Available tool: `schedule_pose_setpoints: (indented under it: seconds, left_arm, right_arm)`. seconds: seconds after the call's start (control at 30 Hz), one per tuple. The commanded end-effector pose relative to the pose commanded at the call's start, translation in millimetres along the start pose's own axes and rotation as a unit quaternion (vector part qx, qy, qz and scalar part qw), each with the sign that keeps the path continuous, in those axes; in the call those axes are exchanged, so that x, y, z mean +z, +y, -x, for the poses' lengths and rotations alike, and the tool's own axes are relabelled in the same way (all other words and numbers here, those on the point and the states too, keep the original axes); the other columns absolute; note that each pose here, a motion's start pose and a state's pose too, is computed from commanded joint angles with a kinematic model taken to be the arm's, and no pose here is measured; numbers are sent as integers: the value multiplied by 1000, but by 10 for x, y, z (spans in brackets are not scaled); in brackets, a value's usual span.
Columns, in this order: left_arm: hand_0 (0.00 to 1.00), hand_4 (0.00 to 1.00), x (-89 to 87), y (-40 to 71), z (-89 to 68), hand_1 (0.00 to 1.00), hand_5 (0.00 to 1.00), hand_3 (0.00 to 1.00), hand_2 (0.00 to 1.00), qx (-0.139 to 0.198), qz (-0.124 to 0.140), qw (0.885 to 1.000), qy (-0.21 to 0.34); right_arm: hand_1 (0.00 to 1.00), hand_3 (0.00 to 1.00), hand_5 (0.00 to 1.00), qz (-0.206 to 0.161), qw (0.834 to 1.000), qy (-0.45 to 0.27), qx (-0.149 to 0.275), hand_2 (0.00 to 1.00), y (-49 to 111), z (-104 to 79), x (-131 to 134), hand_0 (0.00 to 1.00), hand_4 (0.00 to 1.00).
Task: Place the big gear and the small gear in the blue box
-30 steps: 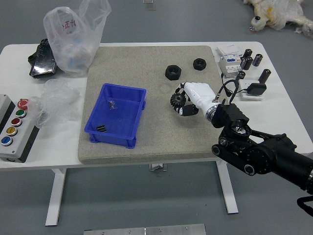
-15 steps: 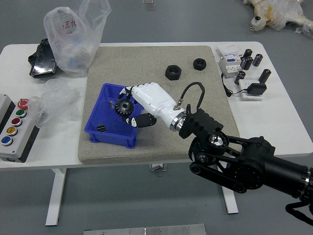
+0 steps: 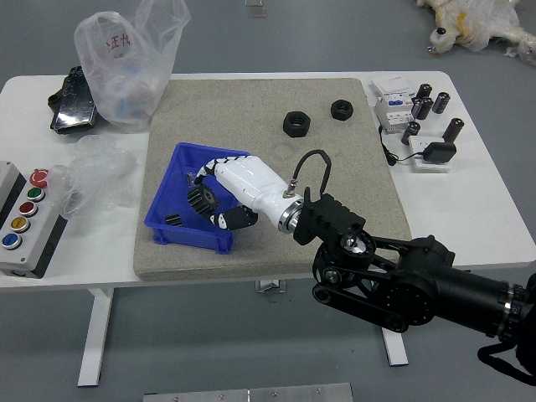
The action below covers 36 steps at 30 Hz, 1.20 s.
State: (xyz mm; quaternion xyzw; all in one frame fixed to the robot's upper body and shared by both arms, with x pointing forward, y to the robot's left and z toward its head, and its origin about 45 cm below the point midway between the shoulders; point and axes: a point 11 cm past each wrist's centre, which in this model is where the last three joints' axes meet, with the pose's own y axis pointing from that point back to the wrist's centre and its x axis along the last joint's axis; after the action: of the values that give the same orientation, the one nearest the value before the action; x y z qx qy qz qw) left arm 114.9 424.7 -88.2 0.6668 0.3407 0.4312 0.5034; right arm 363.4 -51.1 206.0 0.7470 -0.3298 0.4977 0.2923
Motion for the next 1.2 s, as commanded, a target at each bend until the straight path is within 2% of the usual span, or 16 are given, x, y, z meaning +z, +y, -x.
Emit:
schedule_pose_setpoints:
  seconds: [0.33,0.37,0.53,0.57,0.73,0.8,0.93,0.97,1.13,1.17,1.2]
  left_arm:
    - [829,882,21,2,16,806,998,846,802,-1,2,1000,0]
    - [828,881,19,1,15,805,998,844,798,-1,2,1000,0]
    - [828,881,9,0,12,805,998,844,798,-1,0,1000,0]
    - [826,879,8,0,12,805,998,842,795,-1,0,1000,0]
    - [826,879,10,-1,18,805,998,842,795,-1,0,1000,0]
    - [825,877,11,0,17,804,998,839,795,-1,0,1000,0]
    - [825,877,14,0,14,804,998,839,795,0,1,1000,0]
    - [825,876,15,0,14,803,998,837,793,0,1,1000,0]
    - [825,876,22,-2,29,803,998,837,793,-1,3,1000,0]
    - [824,875,19,-4,33,803,998,835,793,-1,3,1000,1]
    - [824,875,15,-6,37,803,998,835,793,-1,3,1000,1]
  right_arm:
    - [786,721,243,6,1000,-10,-2,795,8,26,18,704,517]
    - [806,855,236,7,1000,-10,-4,866,8,32,18,716,571]
    - [806,855,236,14,1000,-12,-16,866,8,77,39,716,571]
    - [873,998,299,16,1000,-13,-18,992,9,84,46,806,766]
    - [873,998,299,22,999,-20,-21,992,13,88,76,806,766]
    - [875,998,321,24,999,-28,-17,989,17,73,89,804,801]
    - [875,998,321,26,998,-56,5,989,35,-44,140,804,801]
    - [835,918,328,27,997,-69,13,906,45,-91,161,755,786]
    - [835,918,328,34,984,-162,60,906,227,-301,397,755,786]
    - [782,832,317,40,981,-179,70,824,278,-337,480,691,762]
    - [782,832,317,46,976,-198,80,824,341,-377,584,691,762]
